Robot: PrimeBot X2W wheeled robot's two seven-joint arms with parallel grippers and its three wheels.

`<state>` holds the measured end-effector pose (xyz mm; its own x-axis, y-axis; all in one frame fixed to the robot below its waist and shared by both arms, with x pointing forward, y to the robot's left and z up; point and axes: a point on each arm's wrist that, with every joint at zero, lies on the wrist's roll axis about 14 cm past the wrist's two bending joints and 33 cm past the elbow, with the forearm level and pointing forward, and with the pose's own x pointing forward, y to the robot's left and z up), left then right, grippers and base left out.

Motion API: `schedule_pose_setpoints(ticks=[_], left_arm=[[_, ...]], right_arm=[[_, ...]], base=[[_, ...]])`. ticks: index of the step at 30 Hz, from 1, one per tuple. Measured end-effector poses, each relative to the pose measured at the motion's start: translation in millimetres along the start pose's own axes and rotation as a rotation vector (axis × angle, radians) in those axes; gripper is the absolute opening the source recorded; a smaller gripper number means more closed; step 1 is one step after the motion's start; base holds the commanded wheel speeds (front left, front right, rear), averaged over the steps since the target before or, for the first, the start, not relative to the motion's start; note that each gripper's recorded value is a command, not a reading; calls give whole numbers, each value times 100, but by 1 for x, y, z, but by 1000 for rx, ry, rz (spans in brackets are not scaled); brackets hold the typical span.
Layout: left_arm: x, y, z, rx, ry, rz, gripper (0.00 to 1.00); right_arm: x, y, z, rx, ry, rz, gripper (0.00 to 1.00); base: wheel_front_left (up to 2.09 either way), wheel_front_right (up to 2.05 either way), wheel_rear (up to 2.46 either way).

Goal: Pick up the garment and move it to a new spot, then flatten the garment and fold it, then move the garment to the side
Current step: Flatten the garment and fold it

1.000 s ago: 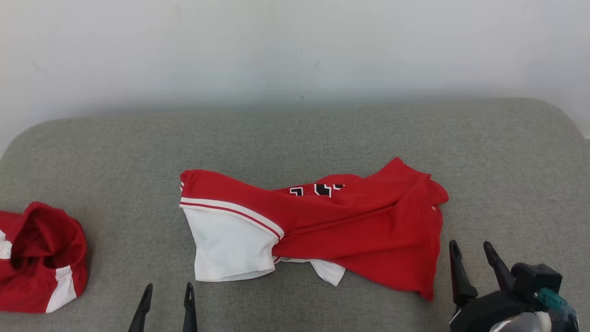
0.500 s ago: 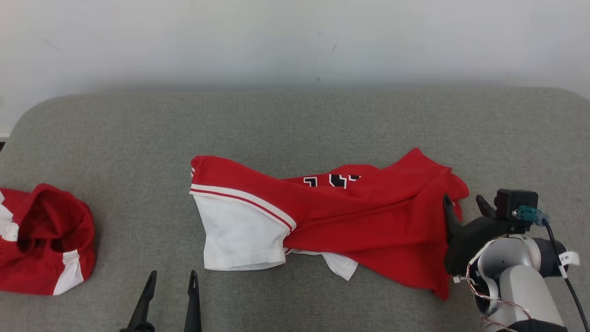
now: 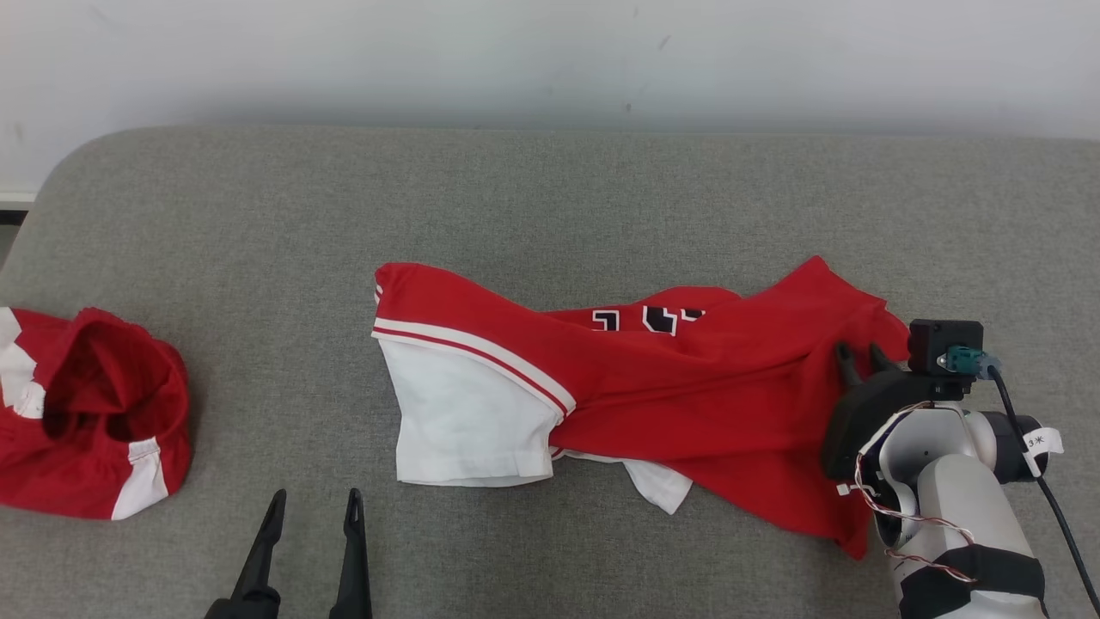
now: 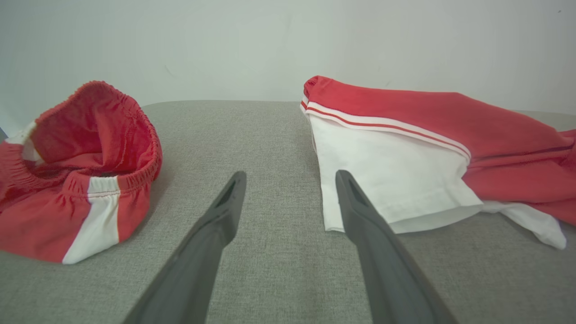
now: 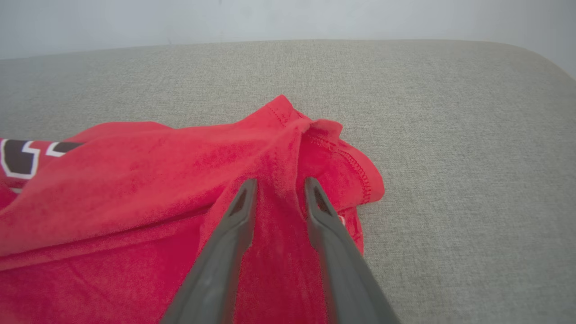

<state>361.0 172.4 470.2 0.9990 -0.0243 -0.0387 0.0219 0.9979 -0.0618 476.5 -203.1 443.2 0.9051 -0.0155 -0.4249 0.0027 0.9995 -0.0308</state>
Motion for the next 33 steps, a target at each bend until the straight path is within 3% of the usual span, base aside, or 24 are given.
schedule_pose_setpoints(ticks=[11,24,26,33], left_arm=[[3,-2,3,-8,-11,-2,100],[9,-11,2,-4,-11,-38,100],[8,-12,2,-4,-10,-43,100],[3,-9,3,-2,-14,-34,100]], right_arm=[[-34,-31,-4,107,-114,-76,0],[-79,-47,-69,237,29,-101,1],[-80,-49,-72,237,35,-108,100],[-91,-63,-76,248,12,-152,100]], base=[[0,0,0],[0,0,0],[0,0,0],[0,0,0]])
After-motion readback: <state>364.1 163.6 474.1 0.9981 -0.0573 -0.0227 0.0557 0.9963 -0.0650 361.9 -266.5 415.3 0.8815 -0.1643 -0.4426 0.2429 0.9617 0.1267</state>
